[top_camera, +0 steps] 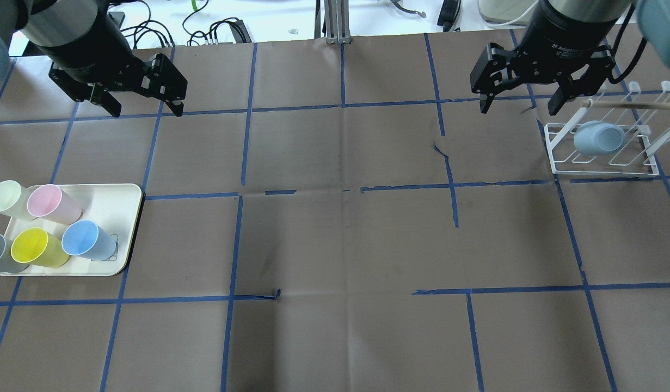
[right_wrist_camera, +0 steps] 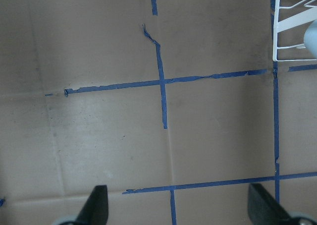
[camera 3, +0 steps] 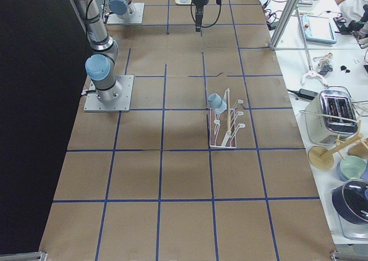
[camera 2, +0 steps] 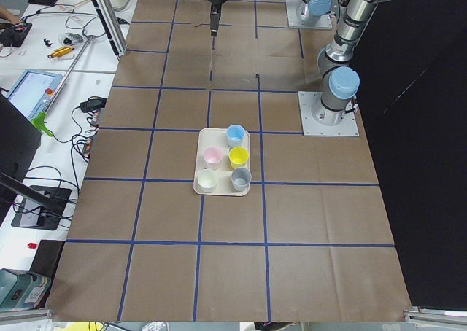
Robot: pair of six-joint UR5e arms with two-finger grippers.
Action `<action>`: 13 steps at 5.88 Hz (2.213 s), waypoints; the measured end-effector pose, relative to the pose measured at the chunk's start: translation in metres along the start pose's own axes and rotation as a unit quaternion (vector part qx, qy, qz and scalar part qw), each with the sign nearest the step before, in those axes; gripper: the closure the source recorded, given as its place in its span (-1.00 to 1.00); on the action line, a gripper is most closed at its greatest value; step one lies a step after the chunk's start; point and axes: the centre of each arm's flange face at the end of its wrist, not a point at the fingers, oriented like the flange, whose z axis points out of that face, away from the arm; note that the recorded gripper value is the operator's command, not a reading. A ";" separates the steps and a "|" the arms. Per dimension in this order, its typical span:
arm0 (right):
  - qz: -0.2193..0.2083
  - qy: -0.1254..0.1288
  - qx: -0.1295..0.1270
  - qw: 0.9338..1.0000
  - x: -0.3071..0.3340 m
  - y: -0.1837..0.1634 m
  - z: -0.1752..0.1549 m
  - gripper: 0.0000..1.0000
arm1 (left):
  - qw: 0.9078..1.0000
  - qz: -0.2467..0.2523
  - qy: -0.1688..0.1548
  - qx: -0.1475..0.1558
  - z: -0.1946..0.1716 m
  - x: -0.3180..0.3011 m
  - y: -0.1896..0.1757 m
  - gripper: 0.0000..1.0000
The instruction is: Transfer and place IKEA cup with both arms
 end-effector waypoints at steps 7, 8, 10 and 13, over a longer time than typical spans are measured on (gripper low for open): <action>-0.015 0.017 0.013 1.000 0.049 -0.022 0.005 -1.00 | 1.000 0.000 0.002 0.000 0.001 0.000 -0.001 -0.96; -0.025 0.022 0.013 0.999 0.111 -0.035 0.006 -1.00 | 1.000 0.000 0.003 0.000 0.001 0.000 -0.001 -0.96; -0.063 0.028 0.012 0.998 0.230 -0.054 0.026 -1.00 | 1.000 0.001 0.003 -0.001 0.001 0.000 -0.001 -0.96; -0.075 0.027 0.018 0.997 0.271 -0.059 0.106 -1.00 | 1.000 0.002 0.003 0.000 0.000 0.001 0.000 -0.96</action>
